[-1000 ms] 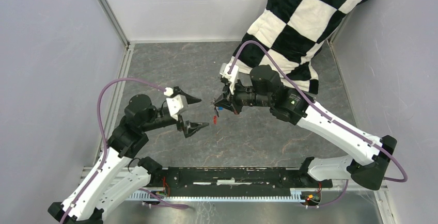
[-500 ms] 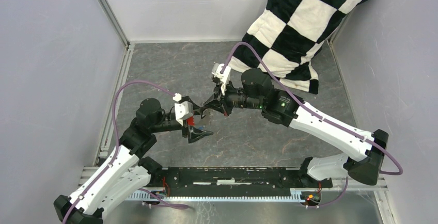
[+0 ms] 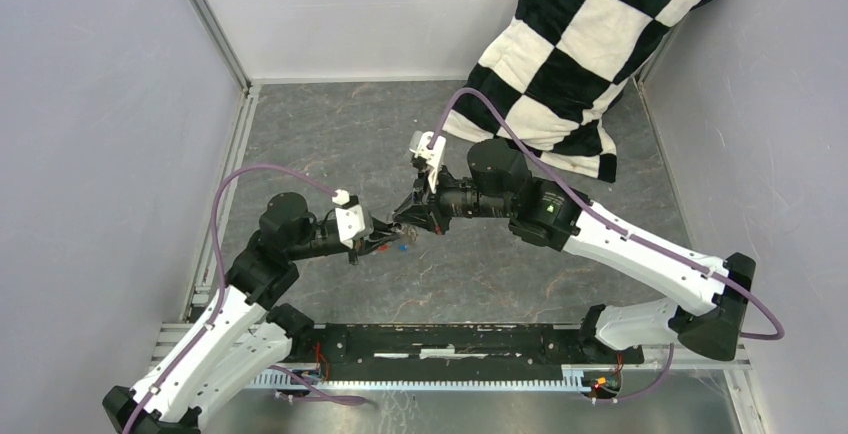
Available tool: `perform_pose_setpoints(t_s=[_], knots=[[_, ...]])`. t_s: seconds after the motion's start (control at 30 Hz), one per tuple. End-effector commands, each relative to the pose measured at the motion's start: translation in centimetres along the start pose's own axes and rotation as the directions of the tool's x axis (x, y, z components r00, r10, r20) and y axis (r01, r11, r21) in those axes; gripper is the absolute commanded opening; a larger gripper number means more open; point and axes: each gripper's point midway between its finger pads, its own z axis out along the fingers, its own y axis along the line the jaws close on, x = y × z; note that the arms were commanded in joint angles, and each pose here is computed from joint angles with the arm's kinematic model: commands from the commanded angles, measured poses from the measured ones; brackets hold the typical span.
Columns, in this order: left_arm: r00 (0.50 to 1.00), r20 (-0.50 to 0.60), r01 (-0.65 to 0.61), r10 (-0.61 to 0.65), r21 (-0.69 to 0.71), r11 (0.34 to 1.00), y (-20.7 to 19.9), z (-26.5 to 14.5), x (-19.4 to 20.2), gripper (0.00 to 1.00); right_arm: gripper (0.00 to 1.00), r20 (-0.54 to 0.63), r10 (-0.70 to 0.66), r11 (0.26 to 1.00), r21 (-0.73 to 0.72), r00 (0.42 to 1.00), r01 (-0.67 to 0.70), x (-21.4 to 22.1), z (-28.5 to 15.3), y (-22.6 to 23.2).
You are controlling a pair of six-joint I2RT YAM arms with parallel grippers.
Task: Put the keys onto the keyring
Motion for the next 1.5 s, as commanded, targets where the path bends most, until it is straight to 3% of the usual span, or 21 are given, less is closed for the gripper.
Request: perform_pose_setpoints(t_s=[0.0, 0.13, 0.37, 0.57, 0.73, 0.97, 1.1, 1.23, 1.27, 1.3, 1.33, 1.4, 1.47], knots=[[0.997, 0.052, -0.071, 0.065, 0.131, 0.989, -2.1, -0.2, -1.9, 0.02, 0.25, 0.130, -0.052, 0.994, 0.102, 0.990, 0.039, -3.7, -1.7, -1.7], [0.995, 0.076, -0.075, 0.062, 0.175, 0.982, -2.7, -0.2, -2.9, 0.02, 0.52, 0.148, -0.083, 0.993, 0.095, 0.985, 0.070, -3.6, -3.1, -1.6], [0.990, 0.137, -0.019, -0.010, 0.211, 0.977, -2.8, 0.0, -5.8, 0.02, 0.75, 0.203, -0.180, 0.980, -0.052, 0.963, 0.194, -2.4, -6.6, 0.2], [0.972, 0.201, 0.080, -0.124, 0.212, 0.974, -2.3, 0.4, -8.1, 0.02, 0.82, 0.210, -0.186, 0.964, -0.151, 0.960, 0.220, 2.1, -6.3, 1.5], [0.957, 0.220, 0.136, -0.186, 0.223, 0.965, -2.1, 0.5, -9.3, 0.02, 0.83, 0.285, -0.180, 0.947, -0.207, 0.941, 0.244, 2.0, -5.8, 2.4], [0.949, 0.231, 0.165, -0.217, 0.224, 0.960, -2.0, 0.5, -10.0, 0.02, 0.67, 0.278, -0.112, 0.939, -0.286, 0.954, 0.193, 2.0, -4.1, 2.7], [0.945, 0.249, 0.157, -0.212, 0.222, 0.962, -1.9, 0.3, -10.9, 0.02, 0.44, 0.244, -0.063, 0.924, -0.353, 0.968, 0.150, 2.7, -3.1, 3.2], [0.946, 0.259, 0.143, -0.195, 0.207, 0.968, -1.7, 0.0, -11.7, 0.05, 0.11, 0.231, -0.059, 0.919, -0.367, 0.971, 0.142, 2.9, -3.0, 3.2], [0.946, 0.262, 0.139, -0.189, 0.197, 0.970, -1.6, 0.0, -11.8, 0.10, 0.02, 0.230, -0.058, 0.922, -0.360, 0.971, 0.140, 2.8, -3.0, 3.2], [0.947, 0.263, 0.135, -0.183, 0.191, 0.972, -1.5, -0.1, -11.9, 0.18, 0.00, 0.226, -0.059, 0.926, -0.351, 0.972, 0.138, 2.8, -3.0, 3.0], [0.948, 0.261, 0.134, -0.180, 0.186, 0.973, -1.4, -0.1, -11.8, 0.30, 0.00, 0.226, -0.059, 0.932, -0.337, 0.972, 0.135, 2.6, -3.0, 2.8], [0.951, 0.250, 0.146, -0.184, 0.162, 0.976, -1.1, -0.1, -11.6, 0.66, 0.00, 0.225, -0.052, 0.941, -0.314, 0.973, 0.123, 2.3, -3.0, 2.5], [0.957, 0.228, 0.155, -0.181, 0.126, 0.980, -0.7, -0.1, -10.9, 0.80, 0.00, 0.206, -0.032, 0.954, -0.286, 0.978, 0.092, 2.2, -2.8, 1.9]])
